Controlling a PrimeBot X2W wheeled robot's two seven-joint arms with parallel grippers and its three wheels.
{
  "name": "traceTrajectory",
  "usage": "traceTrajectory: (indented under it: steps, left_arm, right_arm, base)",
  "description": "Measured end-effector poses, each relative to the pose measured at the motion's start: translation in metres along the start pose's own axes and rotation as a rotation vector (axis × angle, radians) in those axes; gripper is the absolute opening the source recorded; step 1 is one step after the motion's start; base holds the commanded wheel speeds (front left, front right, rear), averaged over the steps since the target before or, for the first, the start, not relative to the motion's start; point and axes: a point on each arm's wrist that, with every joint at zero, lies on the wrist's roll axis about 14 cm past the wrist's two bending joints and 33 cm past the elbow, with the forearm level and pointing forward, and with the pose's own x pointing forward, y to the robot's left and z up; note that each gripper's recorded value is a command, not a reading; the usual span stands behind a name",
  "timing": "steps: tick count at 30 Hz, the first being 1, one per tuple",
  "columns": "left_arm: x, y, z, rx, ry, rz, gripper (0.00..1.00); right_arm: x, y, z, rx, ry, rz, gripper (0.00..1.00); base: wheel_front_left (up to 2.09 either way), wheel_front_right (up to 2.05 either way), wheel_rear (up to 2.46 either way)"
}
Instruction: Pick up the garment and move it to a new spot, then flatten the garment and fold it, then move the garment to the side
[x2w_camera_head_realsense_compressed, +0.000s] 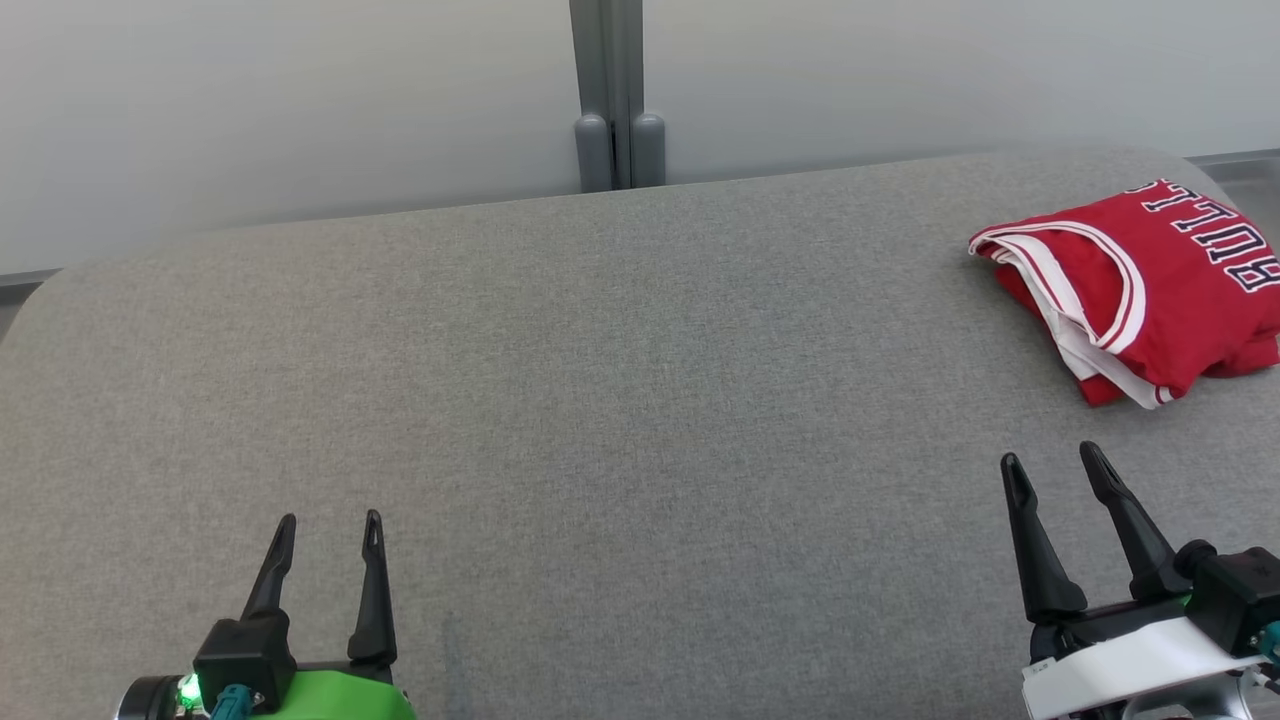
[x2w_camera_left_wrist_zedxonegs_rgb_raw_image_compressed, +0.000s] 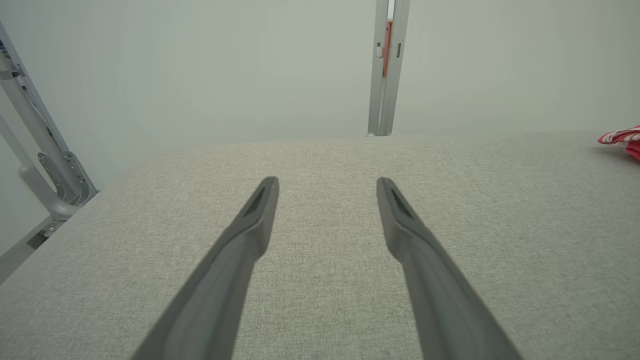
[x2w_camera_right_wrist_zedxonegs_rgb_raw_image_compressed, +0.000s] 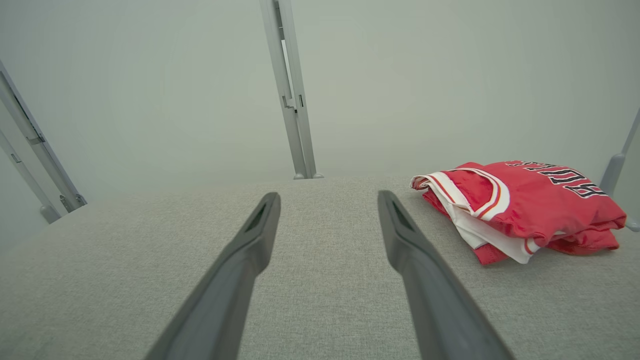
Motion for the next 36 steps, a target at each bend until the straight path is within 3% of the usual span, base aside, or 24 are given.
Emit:
traceTrajectory:
  steps: [20,21,27,36]
  left_arm:
    - [0.007,-0.003,0.007,0.006,-0.027,-0.012,1.0]
    - [0.008,-0.004,0.009,0.004,-0.031,-0.017,0.0]
    - [0.0,-0.004,-0.011,-0.032,0.038,-0.003,0.0]
    - [0.001,0.008,-0.014,-0.21,0.073,0.059,0.0]
  right_arm:
    - [0.004,0.003,-0.009,0.019,0.014,0.004,1.0]
    - [0.005,0.004,-0.011,0.023,0.018,0.003,0.0]
    - [0.0,0.004,-0.027,0.074,0.068,-0.013,0.0]
    - [0.003,-0.002,-0.033,0.244,0.079,-0.053,0.0]
  base:
    - [0.0,0.0,0.0]
    - [0.0,0.0,0.0]
    - [0.0,0.0,0.0]
    - [0.0,0.0,0.0]
